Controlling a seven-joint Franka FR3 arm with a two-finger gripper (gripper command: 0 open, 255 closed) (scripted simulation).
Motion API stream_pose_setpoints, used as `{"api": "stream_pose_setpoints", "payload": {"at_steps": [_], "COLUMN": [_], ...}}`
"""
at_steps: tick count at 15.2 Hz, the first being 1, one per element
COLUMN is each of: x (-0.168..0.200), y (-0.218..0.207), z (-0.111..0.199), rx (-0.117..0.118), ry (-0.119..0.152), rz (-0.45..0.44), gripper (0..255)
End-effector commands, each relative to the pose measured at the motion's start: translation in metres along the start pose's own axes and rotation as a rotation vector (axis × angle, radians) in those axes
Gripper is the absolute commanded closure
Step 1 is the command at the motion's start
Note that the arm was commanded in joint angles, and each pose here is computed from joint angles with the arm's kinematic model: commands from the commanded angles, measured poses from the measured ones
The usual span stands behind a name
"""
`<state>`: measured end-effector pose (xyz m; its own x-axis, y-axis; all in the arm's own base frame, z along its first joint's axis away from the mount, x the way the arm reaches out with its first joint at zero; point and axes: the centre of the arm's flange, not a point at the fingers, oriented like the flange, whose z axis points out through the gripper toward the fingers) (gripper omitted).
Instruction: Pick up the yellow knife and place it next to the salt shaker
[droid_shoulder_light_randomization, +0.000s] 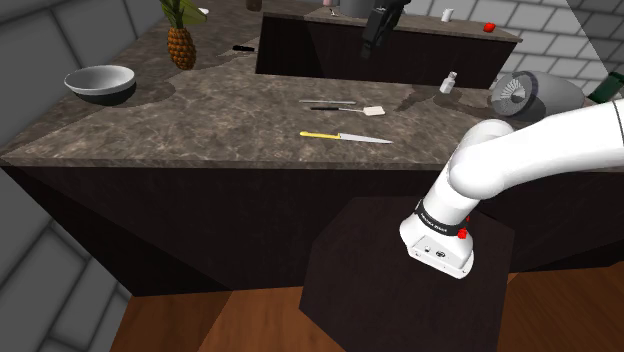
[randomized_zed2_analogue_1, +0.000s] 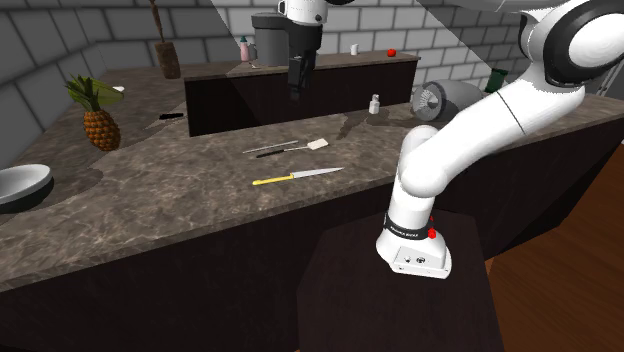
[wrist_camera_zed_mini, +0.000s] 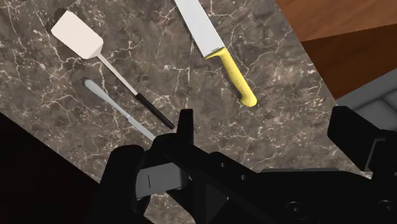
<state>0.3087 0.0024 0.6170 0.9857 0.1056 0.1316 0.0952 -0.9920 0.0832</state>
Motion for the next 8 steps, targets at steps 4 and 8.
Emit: {"api": "stream_pose_setpoints", "payload": {"at_steps": [4, 8], "x": [0.009, 0.022], "y": [0.017, 0.035], "z": [0.038, 0.091], "rx": [0.049, 0.114], "ry": [-0.021, -0.048], "rz": [-0.066, -0.154], "gripper": [0, 0]}}
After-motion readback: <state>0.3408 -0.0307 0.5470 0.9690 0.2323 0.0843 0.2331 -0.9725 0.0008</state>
